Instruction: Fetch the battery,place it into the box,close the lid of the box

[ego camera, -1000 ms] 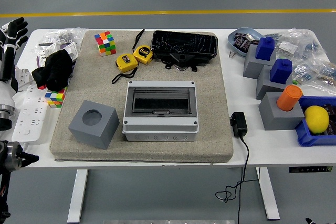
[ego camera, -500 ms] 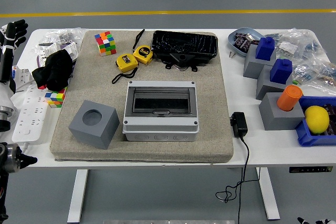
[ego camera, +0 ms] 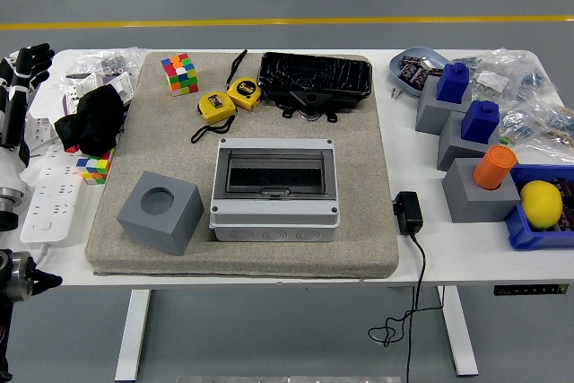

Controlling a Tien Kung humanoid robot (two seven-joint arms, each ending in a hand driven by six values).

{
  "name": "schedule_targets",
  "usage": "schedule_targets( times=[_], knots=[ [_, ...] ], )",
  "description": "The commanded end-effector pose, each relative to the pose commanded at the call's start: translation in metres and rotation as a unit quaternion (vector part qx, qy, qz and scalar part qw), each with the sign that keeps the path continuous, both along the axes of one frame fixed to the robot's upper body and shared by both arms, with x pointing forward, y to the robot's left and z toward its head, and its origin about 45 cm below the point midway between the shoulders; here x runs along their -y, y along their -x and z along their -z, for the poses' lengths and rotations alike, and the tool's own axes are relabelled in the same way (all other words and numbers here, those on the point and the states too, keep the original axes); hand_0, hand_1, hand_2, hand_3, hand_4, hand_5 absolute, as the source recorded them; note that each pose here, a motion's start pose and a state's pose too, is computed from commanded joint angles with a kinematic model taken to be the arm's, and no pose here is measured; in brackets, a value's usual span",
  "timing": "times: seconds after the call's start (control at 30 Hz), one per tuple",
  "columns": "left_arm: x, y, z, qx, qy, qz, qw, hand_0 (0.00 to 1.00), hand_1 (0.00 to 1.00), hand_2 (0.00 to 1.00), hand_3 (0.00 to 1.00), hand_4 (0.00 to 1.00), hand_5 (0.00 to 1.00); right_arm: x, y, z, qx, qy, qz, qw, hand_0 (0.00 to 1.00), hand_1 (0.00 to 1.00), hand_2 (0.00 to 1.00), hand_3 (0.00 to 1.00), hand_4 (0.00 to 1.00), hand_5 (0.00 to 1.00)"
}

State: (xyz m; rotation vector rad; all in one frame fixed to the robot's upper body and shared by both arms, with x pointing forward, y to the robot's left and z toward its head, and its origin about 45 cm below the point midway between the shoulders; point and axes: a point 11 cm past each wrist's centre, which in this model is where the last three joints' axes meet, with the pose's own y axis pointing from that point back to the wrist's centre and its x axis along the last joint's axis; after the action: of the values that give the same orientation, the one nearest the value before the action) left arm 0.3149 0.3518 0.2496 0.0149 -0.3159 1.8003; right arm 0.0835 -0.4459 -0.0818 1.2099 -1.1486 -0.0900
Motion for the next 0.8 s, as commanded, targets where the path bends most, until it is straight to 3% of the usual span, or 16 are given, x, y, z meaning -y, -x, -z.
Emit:
schedule_targets(
  times=[0.03, 0.5, 0.8],
  knots=[
    [0.000, 0.0008, 0.002, -0.002, 0.002, 0.000, 1.000, 0.781, 0.803, 0.759, 0.731, 0.998, 0.938, 0.000, 0.002, 0.001, -0.005, -0.001, 0.003, 1.000, 0.820, 0.808, 0.790, 0.813, 0.998, 0.998],
    [-0.001, 0.0013, 0.003, -0.005, 0.003, 0.002, 1.000, 0.784, 0.806, 0.764, 0.735, 0.998, 0.947, 0.000, 0.009, 0.003, -0.012, -0.007, 0.015, 1.000, 0.820, 0.805, 0.787, 0.811, 0.998, 0.998],
    [0.003, -0.0038, -0.004, 0.003, -0.001, 0.011, 1.000, 0.790, 0.815, 0.773, 0.740, 0.998, 0.949, 0.001, -0.003, 0.000, 0.004, -0.008, 0.023, 1.000, 0.819, 0.805, 0.787, 0.811, 0.998, 0.998]
  ],
)
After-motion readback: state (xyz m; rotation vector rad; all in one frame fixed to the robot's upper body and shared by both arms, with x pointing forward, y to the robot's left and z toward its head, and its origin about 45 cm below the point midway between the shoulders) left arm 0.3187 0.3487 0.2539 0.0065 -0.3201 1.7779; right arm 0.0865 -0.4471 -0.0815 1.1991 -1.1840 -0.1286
